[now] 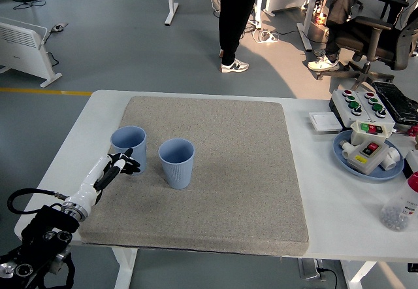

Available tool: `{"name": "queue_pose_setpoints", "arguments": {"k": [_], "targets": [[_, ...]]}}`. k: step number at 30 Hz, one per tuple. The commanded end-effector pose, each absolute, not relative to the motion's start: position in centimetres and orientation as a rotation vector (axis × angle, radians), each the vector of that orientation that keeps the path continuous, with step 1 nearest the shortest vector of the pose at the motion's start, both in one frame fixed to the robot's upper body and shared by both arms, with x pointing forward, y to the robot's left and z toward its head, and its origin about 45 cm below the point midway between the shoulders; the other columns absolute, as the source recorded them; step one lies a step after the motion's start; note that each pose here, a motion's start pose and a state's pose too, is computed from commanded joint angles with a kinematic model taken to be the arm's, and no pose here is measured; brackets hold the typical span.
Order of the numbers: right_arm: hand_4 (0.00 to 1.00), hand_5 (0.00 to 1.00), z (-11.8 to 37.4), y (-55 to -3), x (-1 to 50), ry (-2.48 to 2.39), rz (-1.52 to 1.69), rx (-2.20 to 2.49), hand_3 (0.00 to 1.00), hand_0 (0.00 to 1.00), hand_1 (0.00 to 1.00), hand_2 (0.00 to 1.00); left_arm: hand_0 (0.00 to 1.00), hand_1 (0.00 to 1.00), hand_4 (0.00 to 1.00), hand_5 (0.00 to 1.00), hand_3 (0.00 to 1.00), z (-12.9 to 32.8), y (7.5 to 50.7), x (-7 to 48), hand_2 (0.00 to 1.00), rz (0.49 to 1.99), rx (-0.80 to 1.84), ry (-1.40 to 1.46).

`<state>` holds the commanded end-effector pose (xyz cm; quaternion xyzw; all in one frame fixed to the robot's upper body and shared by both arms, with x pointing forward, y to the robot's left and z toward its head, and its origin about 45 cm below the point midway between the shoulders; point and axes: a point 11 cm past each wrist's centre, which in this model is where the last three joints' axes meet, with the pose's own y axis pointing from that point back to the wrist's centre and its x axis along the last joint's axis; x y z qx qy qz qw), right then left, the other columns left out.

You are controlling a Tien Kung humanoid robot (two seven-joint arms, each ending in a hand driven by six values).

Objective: Push cup pick cup insert cup

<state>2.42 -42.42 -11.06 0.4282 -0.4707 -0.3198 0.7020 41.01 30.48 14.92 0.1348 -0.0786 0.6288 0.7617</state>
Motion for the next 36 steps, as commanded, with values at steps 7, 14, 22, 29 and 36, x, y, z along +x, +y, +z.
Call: {"name": "queue_pose_setpoints", "arguments": {"k": [7, 14, 22, 29, 36], "targets": [[0.199, 0.998, -11.1, -42.4, 2.4, -1.041, -0.710, 0.955, 0.601, 0.528, 0.546, 0.507, 0.649, 0.582, 0.668, 0.998, 0.440, 14.9, 30.2, 41.8, 0.476, 1.381, 0.283, -0.155], [0.198, 0.998, -11.1, -42.3, 2.3, -1.031, -0.706, 0.957, 0.601, 0.528, 0.546, 0.507, 0.659, 0.578, 0.655, 0.998, 0.437, 14.5, 29.5, 42.2, 0.473, 1.375, 0.286, -0.139], [0.199, 0.998, -11.1, -42.2, 2.3, -1.024, -0.702, 0.960, 0.600, 0.528, 0.546, 0.507, 0.664, 0.578, 0.651, 0.998, 0.435, 14.4, 29.0, 43.0, 0.471, 1.380, 0.287, -0.132], [0.198, 0.998, -11.1, -42.2, 2.3, -1.020, -0.698, 0.962, 0.600, 0.528, 0.546, 0.507, 0.664, 0.577, 0.643, 0.998, 0.430, 14.4, 28.9, 43.5, 0.470, 1.392, 0.288, -0.125], [0.196, 0.998, -11.2, -42.1, 2.3, -1.016, -0.696, 0.965, 0.600, 0.528, 0.546, 0.508, 0.668, 0.577, 0.637, 0.998, 0.429, 14.4, 28.8, 43.8, 0.469, 1.400, 0.289, -0.124]]}}
